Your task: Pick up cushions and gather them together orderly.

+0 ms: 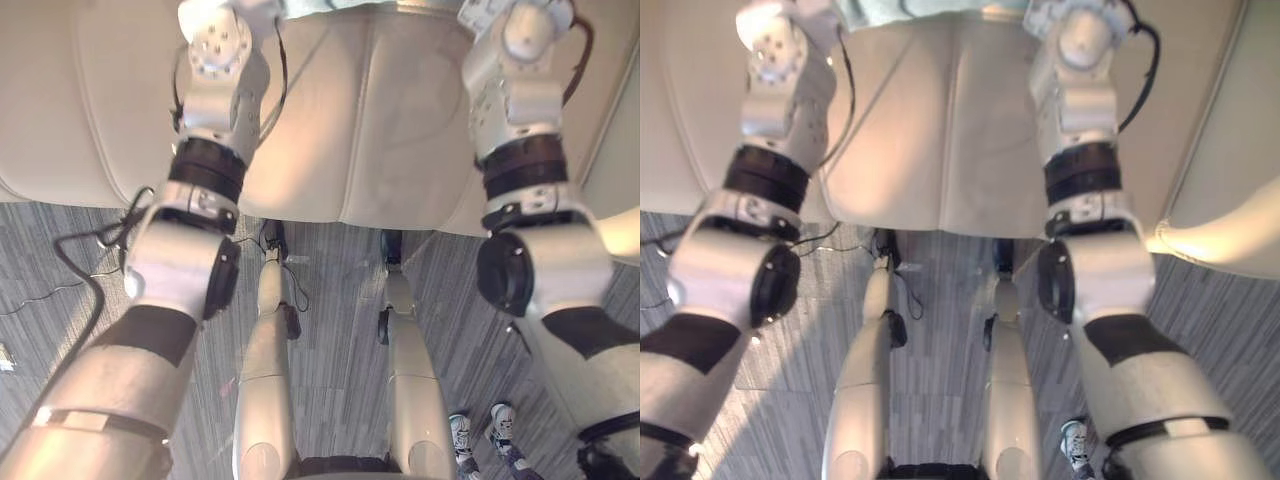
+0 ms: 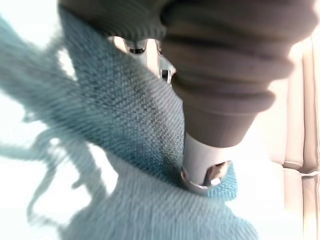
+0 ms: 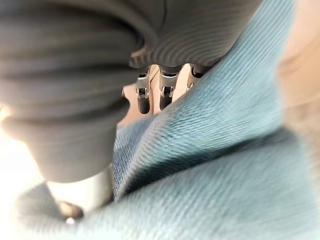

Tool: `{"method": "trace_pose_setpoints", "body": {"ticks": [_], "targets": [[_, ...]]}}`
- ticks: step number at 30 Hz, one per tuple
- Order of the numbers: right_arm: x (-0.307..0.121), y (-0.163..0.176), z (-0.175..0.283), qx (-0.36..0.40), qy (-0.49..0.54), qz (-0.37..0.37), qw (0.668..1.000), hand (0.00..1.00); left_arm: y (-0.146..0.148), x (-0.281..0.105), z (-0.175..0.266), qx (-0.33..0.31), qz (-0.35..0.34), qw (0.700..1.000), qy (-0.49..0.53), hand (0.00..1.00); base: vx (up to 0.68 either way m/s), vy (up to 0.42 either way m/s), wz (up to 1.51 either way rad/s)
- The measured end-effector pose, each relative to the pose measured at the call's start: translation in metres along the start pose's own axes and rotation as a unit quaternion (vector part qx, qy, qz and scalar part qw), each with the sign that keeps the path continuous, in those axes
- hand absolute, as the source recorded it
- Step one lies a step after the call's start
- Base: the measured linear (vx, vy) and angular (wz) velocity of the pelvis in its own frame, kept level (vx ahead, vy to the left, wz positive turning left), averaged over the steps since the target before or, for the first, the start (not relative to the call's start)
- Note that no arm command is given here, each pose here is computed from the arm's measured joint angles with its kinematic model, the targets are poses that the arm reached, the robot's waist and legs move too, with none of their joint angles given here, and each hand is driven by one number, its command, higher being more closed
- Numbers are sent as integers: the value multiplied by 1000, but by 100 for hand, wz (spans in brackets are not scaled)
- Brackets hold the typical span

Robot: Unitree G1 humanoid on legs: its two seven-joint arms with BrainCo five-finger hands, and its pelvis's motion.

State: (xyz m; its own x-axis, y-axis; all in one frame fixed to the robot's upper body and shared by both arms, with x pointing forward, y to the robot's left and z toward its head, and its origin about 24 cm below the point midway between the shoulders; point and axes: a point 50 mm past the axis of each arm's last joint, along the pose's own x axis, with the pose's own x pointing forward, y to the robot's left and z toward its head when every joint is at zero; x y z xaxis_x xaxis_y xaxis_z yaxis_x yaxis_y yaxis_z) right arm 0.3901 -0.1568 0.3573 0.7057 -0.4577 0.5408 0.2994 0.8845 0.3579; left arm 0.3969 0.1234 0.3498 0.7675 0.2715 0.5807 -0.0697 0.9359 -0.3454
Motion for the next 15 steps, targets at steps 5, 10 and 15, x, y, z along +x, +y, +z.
{"method": "trace_pose_setpoints", "body": {"ticks": [5,10,15], "targets": [[-15,-25,-29,-8,20,-9,1000,0,8,-10,-10,-2,-12,1000,3,0,-13,-17,9],[-20,-51,-11,25,-43,-22,998,0,21,-16,-1,-24,-19,999,-27,0,7,-32,24],[-44,-121,4,0,-129,-55,990,0,63,-42,15,-30,-19,994,-104,0,52,-102,33]]}}
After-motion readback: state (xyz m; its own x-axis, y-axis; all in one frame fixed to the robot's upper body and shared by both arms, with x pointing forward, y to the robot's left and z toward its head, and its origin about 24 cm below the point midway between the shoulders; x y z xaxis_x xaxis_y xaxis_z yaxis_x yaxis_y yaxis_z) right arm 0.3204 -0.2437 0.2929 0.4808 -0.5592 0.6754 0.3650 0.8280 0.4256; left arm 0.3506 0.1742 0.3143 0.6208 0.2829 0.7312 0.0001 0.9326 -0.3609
